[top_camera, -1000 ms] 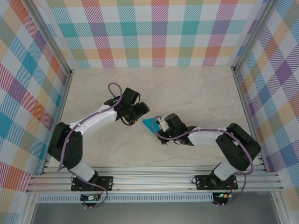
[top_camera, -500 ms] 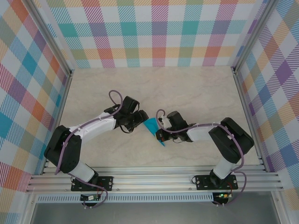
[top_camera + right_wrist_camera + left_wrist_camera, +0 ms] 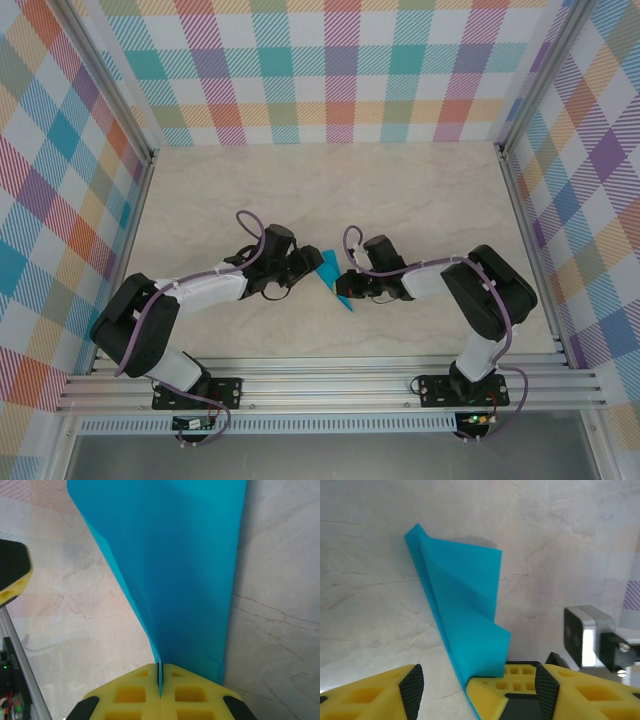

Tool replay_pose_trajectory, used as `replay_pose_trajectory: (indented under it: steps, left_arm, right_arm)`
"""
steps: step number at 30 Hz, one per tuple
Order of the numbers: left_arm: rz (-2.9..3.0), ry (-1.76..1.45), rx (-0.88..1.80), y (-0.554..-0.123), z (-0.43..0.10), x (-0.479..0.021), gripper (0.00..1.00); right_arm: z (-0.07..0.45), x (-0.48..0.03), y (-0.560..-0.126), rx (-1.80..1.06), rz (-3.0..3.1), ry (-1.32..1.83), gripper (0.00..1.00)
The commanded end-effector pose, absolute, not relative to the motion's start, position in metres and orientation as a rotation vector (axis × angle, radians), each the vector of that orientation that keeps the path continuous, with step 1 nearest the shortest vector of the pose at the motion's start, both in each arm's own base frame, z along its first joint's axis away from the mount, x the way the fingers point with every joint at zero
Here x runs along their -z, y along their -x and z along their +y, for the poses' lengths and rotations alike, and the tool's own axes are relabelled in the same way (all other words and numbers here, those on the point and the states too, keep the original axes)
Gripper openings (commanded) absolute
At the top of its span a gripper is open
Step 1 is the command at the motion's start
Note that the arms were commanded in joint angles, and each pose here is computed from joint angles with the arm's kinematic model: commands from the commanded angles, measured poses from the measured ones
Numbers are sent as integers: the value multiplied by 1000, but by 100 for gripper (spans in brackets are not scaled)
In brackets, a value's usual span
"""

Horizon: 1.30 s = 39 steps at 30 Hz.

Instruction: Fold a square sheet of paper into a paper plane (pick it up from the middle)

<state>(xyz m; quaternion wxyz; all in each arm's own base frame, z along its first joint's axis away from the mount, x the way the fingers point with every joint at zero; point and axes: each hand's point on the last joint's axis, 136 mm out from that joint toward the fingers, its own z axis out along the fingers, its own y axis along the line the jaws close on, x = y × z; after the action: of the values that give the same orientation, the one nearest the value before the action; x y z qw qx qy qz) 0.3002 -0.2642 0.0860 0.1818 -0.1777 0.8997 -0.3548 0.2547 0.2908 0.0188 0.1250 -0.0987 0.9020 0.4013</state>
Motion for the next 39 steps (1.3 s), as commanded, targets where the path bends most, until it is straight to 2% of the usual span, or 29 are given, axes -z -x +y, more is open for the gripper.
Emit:
replay_pose_trajectory:
  steps: [1,9,28,33,39]
  left_arm:
    - [2490,428,1145,-306,-288,-101,58]
    - [2474,384,1328,-318,-322,-91,34]
    - [2515,347,1288,-325,-329,-53,37]
    - [2413,301,1340,-328,-330,-84,42]
    - [2353,273,1233,-318,-305,-107,46]
  right_arm:
    - [282,-4,-249,-1159,2686,219,0]
    - [273,-1,-249,-1085,2697,232,0]
    - [268,1,-248,-1071,2716,210,0]
    - [267,3,-248,-1059,2738,195,0]
    - [268,3,-246,-1096,2765,146,0]
